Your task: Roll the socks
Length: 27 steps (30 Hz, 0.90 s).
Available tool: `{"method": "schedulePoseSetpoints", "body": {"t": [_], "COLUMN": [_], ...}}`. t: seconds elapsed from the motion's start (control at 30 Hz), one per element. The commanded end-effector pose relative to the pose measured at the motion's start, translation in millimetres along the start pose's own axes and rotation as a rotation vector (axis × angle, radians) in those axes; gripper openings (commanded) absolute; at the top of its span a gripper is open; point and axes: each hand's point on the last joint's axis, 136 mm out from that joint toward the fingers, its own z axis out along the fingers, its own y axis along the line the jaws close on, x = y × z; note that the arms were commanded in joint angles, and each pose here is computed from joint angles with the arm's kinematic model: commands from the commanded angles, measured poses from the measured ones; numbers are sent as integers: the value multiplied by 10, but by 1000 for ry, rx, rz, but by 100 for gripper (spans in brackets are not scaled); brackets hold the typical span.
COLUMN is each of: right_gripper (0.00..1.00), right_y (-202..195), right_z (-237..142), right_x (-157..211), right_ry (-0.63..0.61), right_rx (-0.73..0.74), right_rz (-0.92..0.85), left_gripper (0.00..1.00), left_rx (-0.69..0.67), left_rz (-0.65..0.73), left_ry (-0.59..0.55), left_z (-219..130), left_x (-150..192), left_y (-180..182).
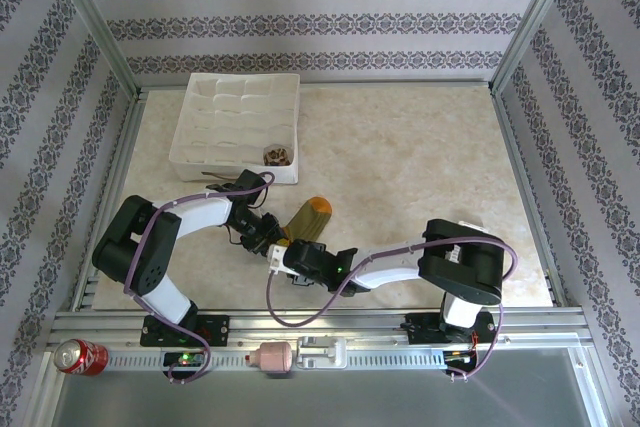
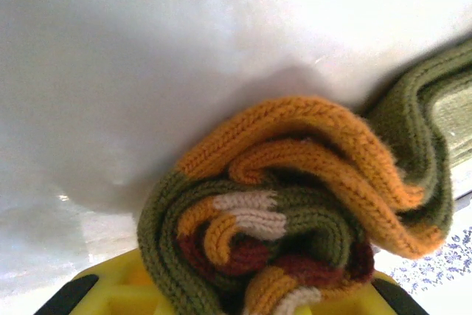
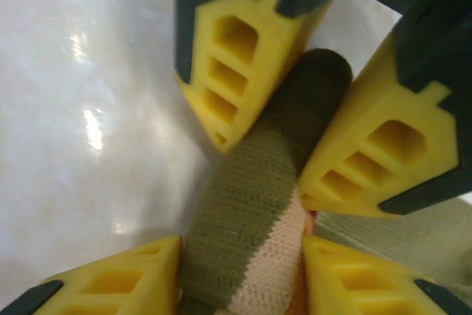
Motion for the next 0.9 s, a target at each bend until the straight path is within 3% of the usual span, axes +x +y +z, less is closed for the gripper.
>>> {"method": "schedulePoseSetpoints", "body": {"t": [0.0, 0.23, 0.3, 0.43, 0.6, 0.7, 0.87], "right_gripper": [32, 0, 0, 0, 0, 0, 0], "right_y": [-79, -41, -31, 72, 341, 459, 494], "right_z": [51, 67, 34, -29, -57, -58, -21], "right_x": [-16, 152, 193, 335, 637, 811, 1009], "right_ry": [11, 55, 56, 74, 119, 155, 190], "right_rx": [6, -15, -30, -130, -295, -353, -407], "right_rz": [62, 126, 159, 265, 420, 500, 645], "left_gripper": [24, 26, 30, 48, 72, 76, 73], "left_rx": [-287, -266, -255, -190, 31, 134, 192], "left_rz": [-104, -107, -109, -123, -125, -92, -32], "left_ry": [-22, -29, -34, -70, -152, -157, -163], "left_z": [115, 74, 51, -36, -216, -292, -316], "left_x": [37, 63, 74, 75, 34, 46, 40], "left_y": [740, 709, 687, 566, 169, -52, -164]}}
